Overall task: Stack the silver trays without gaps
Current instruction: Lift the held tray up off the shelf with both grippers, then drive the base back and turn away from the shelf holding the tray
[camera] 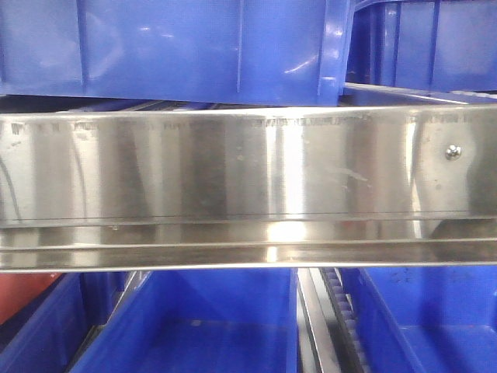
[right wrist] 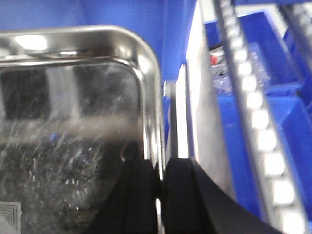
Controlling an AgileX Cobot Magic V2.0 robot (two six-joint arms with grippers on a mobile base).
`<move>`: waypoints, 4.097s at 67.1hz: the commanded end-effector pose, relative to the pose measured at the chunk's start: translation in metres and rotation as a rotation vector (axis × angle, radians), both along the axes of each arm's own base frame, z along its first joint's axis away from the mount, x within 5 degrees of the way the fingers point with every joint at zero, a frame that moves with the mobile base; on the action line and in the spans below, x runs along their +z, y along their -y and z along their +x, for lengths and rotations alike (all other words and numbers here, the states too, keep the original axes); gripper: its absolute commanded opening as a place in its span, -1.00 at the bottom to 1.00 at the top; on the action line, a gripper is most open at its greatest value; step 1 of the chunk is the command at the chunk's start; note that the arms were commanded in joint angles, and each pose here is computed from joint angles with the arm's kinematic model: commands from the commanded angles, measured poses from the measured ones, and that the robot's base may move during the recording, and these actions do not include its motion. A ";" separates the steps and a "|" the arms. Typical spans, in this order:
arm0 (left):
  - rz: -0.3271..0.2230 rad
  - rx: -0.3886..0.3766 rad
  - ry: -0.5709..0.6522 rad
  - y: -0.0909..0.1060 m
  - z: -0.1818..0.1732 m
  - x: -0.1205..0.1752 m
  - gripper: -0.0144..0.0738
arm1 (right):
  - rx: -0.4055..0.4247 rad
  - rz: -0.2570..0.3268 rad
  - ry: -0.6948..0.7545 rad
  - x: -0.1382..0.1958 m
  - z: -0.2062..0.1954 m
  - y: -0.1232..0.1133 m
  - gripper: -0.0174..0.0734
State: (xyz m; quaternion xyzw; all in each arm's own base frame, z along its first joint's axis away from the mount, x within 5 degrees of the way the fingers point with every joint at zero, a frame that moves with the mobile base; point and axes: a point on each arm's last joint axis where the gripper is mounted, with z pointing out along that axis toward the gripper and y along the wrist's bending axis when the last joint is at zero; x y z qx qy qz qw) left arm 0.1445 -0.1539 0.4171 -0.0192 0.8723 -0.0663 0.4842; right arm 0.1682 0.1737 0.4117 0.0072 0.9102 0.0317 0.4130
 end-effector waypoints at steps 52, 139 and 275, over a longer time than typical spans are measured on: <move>-0.032 -0.097 0.040 0.027 -0.023 -0.009 -0.71 | 0.046 0.028 0.029 -0.011 -0.016 -0.002 -0.66; -0.020 -0.096 0.044 0.030 -0.022 -0.010 -0.71 | 0.046 0.029 0.027 -0.011 -0.016 -0.002 -0.66; -0.020 -0.096 0.044 0.030 -0.022 -0.010 -0.71 | 0.082 0.062 0.050 -0.009 -0.015 -0.006 -0.66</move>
